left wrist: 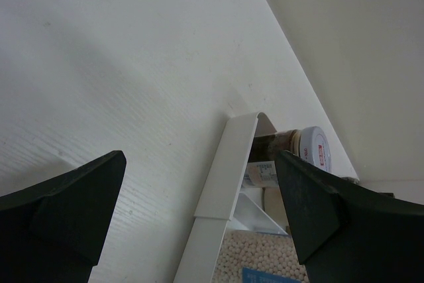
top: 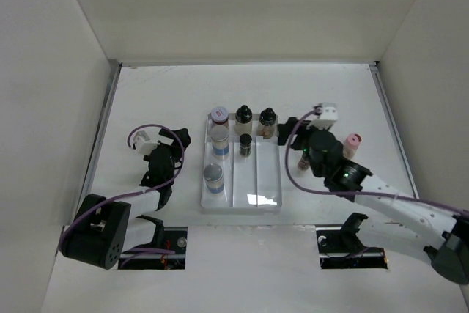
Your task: Organize the condiment bottles
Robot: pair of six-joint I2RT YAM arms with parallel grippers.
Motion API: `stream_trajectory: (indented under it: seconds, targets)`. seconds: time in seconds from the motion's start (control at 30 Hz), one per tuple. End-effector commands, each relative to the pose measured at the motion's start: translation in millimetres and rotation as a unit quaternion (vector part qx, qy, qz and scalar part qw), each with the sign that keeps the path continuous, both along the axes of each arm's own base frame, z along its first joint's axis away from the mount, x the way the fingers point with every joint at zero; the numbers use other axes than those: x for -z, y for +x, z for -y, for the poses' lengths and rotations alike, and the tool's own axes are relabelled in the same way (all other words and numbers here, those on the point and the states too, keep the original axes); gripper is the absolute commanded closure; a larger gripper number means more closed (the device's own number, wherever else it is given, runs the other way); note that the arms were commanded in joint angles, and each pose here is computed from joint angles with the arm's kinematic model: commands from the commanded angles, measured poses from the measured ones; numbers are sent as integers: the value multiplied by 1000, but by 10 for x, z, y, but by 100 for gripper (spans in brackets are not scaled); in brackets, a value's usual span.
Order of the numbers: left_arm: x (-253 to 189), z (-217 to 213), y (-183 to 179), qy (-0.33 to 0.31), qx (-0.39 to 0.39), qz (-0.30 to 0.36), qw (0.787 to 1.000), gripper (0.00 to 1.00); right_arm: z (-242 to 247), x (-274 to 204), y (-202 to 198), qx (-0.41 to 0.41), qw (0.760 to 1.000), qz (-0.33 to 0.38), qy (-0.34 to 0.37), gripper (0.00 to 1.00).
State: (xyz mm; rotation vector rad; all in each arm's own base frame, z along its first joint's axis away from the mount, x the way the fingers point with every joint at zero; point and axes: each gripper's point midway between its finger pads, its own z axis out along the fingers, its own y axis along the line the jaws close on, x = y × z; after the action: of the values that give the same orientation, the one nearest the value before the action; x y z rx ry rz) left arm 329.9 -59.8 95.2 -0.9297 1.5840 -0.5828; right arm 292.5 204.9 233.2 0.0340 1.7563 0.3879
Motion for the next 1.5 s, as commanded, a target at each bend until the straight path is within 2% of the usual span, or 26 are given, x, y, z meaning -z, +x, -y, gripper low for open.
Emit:
stream_trajectory:
  seconds: [0.0,0.1,0.27,0.37,0.43,0.53,0.6,0.63,0.7,0.77,0.87,1.03,1.23,1.47]
  targets:
    - [-175,62,54,-6,9,32,999,1,909,550,-62,144,986,-80,-40,7]
    - [-193,77,58,-6,11,34,999,1,1146,845,-165,159,977,-133,-48,4]
    - [-187,72,60,-6,11,33,999,1,996,1078,-179,133,975,-172,-37,4]
    - [-203,61,64,-5,8,36,999,1,888,1156,-138,115,977,-175,-33,9]
    - [-178,72,63,-4,11,32,999,1,846,1207,-106,109,977,-179,-36,19]
    - [-178,72,63,-4,10,32,999,1,842,1238,-26,113,976,-177,-48,39]
    - [-170,62,68,-2,8,30,1000,1,808,1262,-8,110,975,-184,-57,47]
    - [-165,65,68,-2,9,30,1000,1,809,1253,0,111,974,-186,-61,55]
    - [-163,64,64,-3,10,29,1000,1,859,1139,4,124,975,-173,-68,60]
    - [-173,58,65,-2,7,31,999,1,776,874,-72,115,982,-138,-63,61]
    - [-134,80,92,-1,10,24,1000,1,330,457,-247,31,994,-98,-37,60]
    - [-153,99,100,-3,13,29,999,1,-489,296,-488,-92,991,-95,-29,61]
    - [-179,60,74,-1,8,34,999,1,-1246,413,-614,-170,980,-87,-51,60]
    - [-171,55,77,0,7,32,999,1,-1460,812,-652,-176,972,-112,-107,60]
